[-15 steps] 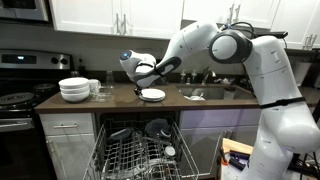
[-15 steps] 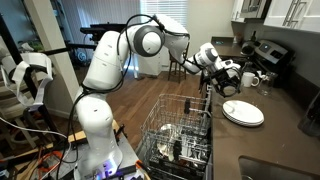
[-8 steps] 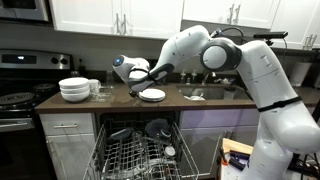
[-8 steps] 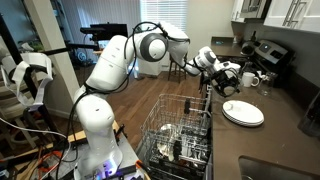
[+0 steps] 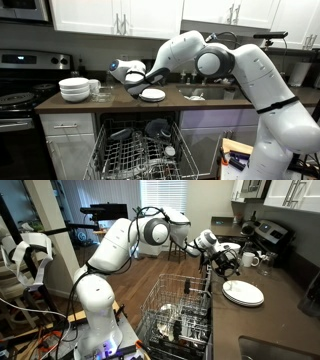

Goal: Put one white plate inside the dishwasher

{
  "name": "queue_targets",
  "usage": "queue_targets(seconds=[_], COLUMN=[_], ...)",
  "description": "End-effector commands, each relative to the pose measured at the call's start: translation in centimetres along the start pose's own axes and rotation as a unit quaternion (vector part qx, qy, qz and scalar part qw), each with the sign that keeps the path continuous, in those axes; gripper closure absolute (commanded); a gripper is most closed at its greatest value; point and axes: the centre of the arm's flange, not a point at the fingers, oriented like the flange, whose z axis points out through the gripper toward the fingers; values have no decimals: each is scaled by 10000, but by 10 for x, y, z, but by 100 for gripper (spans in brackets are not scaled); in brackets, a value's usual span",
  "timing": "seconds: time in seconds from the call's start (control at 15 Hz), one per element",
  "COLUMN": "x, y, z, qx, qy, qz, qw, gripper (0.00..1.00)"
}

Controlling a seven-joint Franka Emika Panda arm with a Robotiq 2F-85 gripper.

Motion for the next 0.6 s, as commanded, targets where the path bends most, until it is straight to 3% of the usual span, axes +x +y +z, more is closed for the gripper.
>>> queue_targets(seconds=[0.0, 0.07, 0.13, 0.4, 0.47, 0.53], x=[9, 9, 9, 11, 11, 12], y=[0, 0, 1, -2, -3, -4], z=[-1, -1, -1, -1, -1, -1], qx=[-179, -195, -207, -232, -232, -226], qy=[-169, -182, -198, -228, -229, -229], qz=[116, 120, 122, 112, 107, 98], qw=[9996, 9996, 9995, 9994, 9994, 9994], gripper=[1, 25, 26, 53, 48, 51])
